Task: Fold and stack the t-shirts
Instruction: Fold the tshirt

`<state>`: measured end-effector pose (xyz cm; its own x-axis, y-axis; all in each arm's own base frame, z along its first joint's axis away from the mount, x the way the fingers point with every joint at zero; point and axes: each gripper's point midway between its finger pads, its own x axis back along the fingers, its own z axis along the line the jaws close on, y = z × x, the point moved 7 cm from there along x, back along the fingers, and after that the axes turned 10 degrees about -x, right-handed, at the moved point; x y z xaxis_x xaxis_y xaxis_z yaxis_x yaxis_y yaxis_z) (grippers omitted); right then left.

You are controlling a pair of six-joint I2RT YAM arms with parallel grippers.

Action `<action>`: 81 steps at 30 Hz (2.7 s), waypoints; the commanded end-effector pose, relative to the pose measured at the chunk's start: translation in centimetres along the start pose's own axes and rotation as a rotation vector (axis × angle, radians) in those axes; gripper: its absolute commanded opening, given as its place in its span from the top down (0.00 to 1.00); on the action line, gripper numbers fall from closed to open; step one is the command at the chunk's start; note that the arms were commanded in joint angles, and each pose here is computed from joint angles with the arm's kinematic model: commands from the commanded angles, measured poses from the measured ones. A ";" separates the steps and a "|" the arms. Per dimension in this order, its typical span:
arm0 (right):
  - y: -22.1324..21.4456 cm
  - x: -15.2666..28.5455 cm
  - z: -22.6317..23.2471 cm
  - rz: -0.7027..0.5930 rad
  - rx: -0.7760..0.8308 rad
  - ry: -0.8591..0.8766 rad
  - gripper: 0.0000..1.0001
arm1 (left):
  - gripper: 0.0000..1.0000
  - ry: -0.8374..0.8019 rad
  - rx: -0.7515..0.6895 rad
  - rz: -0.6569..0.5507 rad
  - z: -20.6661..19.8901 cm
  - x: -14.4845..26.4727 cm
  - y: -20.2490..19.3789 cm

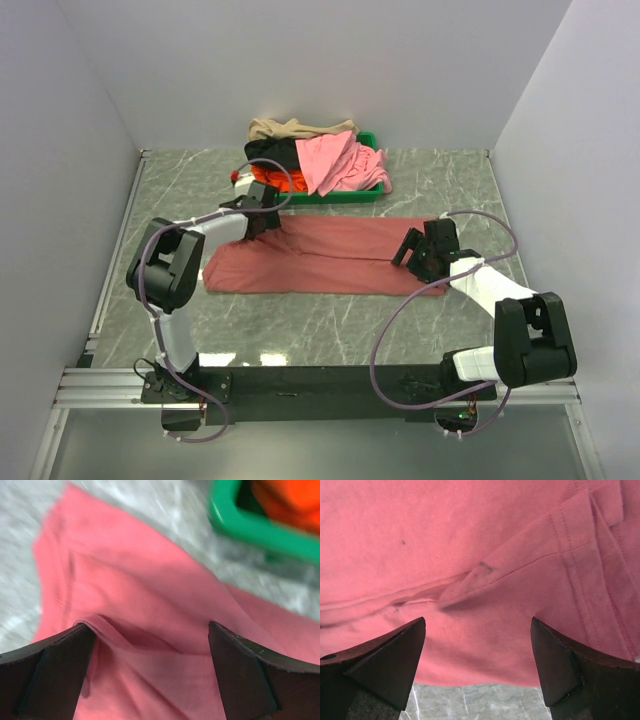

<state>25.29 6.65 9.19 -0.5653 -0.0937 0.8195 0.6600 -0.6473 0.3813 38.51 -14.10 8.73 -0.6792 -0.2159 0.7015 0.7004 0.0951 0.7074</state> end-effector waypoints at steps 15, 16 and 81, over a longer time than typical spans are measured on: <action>0.7 0.2 0.2 -0.033 0.032 -0.004 0.08 | 0.01 -0.110 0.064 -0.178 1.4 2.2 8.7; 0.8 0.4 0.3 -0.035 0.039 -0.001 0.08 | 0.01 -0.112 0.083 -0.164 1.6 2.6 8.3; -18.6 9.3 12.2 0.404 0.433 0.361 0.09 | 0.01 0.100 0.418 0.115 14.1 -11.2 11.4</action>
<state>12.74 25.98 11.53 -0.2394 -0.4915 0.8373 0.9705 -0.1456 0.1920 50.36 3.84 9.19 -0.5357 -0.3352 0.7750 0.6015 0.4926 0.6289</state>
